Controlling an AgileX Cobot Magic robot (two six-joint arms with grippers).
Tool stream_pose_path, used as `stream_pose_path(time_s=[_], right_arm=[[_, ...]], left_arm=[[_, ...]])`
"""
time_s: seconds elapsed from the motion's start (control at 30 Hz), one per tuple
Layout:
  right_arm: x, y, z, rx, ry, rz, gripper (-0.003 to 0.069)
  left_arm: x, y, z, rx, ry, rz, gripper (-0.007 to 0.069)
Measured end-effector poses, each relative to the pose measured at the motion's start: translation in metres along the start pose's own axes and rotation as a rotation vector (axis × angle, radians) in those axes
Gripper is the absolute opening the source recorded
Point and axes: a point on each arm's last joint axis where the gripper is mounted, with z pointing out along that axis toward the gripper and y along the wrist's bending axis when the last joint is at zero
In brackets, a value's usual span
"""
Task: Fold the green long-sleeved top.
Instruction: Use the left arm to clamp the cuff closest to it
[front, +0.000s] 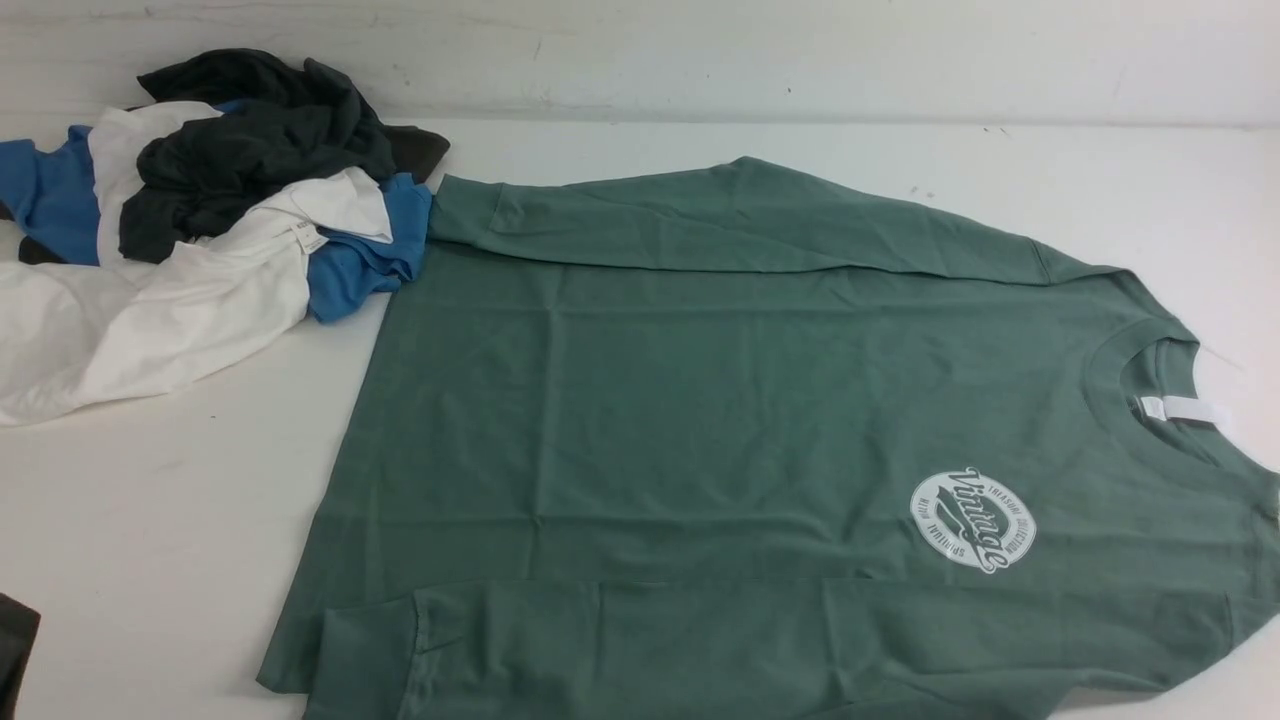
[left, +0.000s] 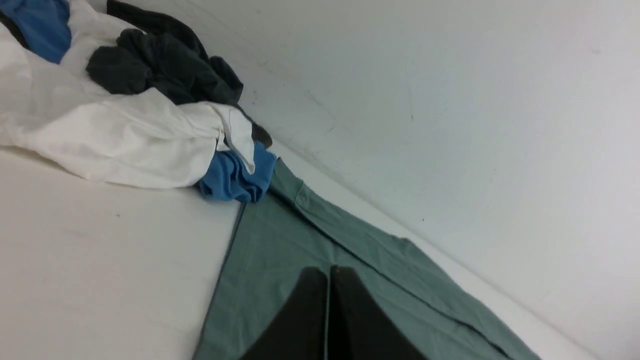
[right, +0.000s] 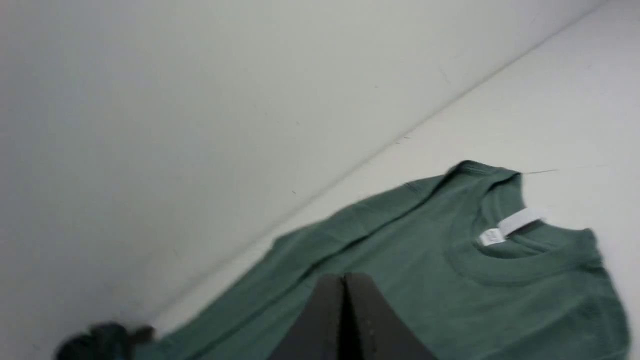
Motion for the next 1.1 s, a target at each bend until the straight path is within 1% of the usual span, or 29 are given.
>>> stream_pose_path(time_s=[0.07,0.1,0.13,0.2,0.23,0.27,0.33,0.4,0.5,0.57,0.63,0.67,0.7,0.77,0.8,0.83,0.87,0.9,0.97,1.0,1.03,1.07,1.1], right_arm=[[-0.002,0.001,0.000,-0.010,-0.020,0.091,-0.0015],[-0.002,0.001,0.000,-0.012,-0.024,0.096,-0.0015],[-0.003,0.001,0.000,-0.016,-0.033,0.120,-0.0015],[-0.004,0.002,0.000,-0.019,-0.043,0.127,-0.0015],[-0.004,0.002,0.000,-0.019,-0.043,0.127,-0.0015],[-0.004,0.002,0.000,-0.019,-0.043,0.127,-0.0015],[-0.004,0.002,0.000,-0.020,-0.044,0.137,-0.0015],[-0.005,0.002,0.000,-0.025,-0.055,0.188,-0.0015],[-0.013,0.006,-0.001,-0.048,-0.094,0.322,-0.0015],[-0.022,0.014,-0.003,-0.074,-0.107,0.337,-0.0015],[-0.046,0.035,-0.010,-0.135,-0.143,0.288,-0.0015],[-0.071,0.057,-0.020,-0.184,-0.168,0.190,-0.0015],[-0.089,0.074,-0.028,-0.203,-0.169,0.103,-0.0015],[-0.113,0.096,-0.033,-0.203,-0.132,-0.022,-0.0015],[-0.123,0.107,-0.032,-0.189,-0.080,-0.087,-0.0015],[-0.121,0.106,-0.029,-0.179,-0.054,-0.088,-0.0015],[-0.132,0.119,-0.023,-0.156,0.044,-0.182,-0.0015],[-0.140,0.128,-0.019,-0.146,0.119,-0.238,-0.0015],[-0.142,0.137,0.000,-0.112,0.347,-0.315,-0.0015],[-0.144,0.140,0.001,-0.116,0.360,-0.329,-0.0015],[-0.139,0.142,0.014,-0.101,0.524,-0.353,-0.0015],[-0.137,0.142,0.022,-0.093,0.604,-0.358,-0.0015],[-0.130,0.140,0.037,-0.080,0.729,-0.352,-0.0015]], left_arm=[[-0.005,-0.001,0.000,0.008,-0.061,-0.029,-0.0004],[-0.006,-0.001,0.000,0.009,-0.069,-0.029,-0.0004],[-0.012,-0.001,-0.001,0.016,-0.129,-0.050,-0.0004],[-0.021,-0.002,-0.003,0.027,-0.235,-0.072,-0.0004],[-0.022,-0.002,-0.003,0.028,-0.244,-0.075,-0.0004],[-0.028,-0.003,-0.004,0.036,-0.307,-0.082,-0.0004],[-0.036,-0.007,-0.006,0.053,-0.349,-0.089,-0.0004],[-0.052,-0.021,-0.011,0.097,-0.389,-0.093,-0.0004],[-0.076,-0.048,-0.020,0.173,-0.405,-0.052,-0.0004],[-0.086,-0.060,-0.024,0.199,-0.396,-0.020,-0.0004],[-0.095,-0.076,-0.025,0.211,-0.331,0.034,-0.0004],[-0.101,-0.088,-0.020,0.188,-0.199,0.109,-0.0004],[-0.106,-0.098,-0.012,0.153,-0.081,0.158,-0.0004],[-0.103,-0.103,0.002,0.078,0.119,0.214,-0.0004],[-0.102,-0.105,0.013,0.024,0.268,0.251,-0.0004],[-0.101,-0.105,0.015,0.013,0.296,0.256,-0.0004],[-0.096,-0.103,0.031,-0.061,0.497,0.295,-0.0004],[-0.090,-0.100,0.044,-0.108,0.625,0.310,-0.0004],[-0.077,-0.092,0.067,-0.190,0.902,0.348,-0.0004],[-0.075,-0.090,0.068,-0.196,0.935,0.354,-0.0004],[-0.064,-0.081,0.085,-0.233,1.079,0.368,-0.0004],[-0.056,-0.074,0.094,-0.250,1.154,0.378,-0.0004],[-0.049,-0.068,0.104,-0.258,1.214,0.391,-0.0004]])
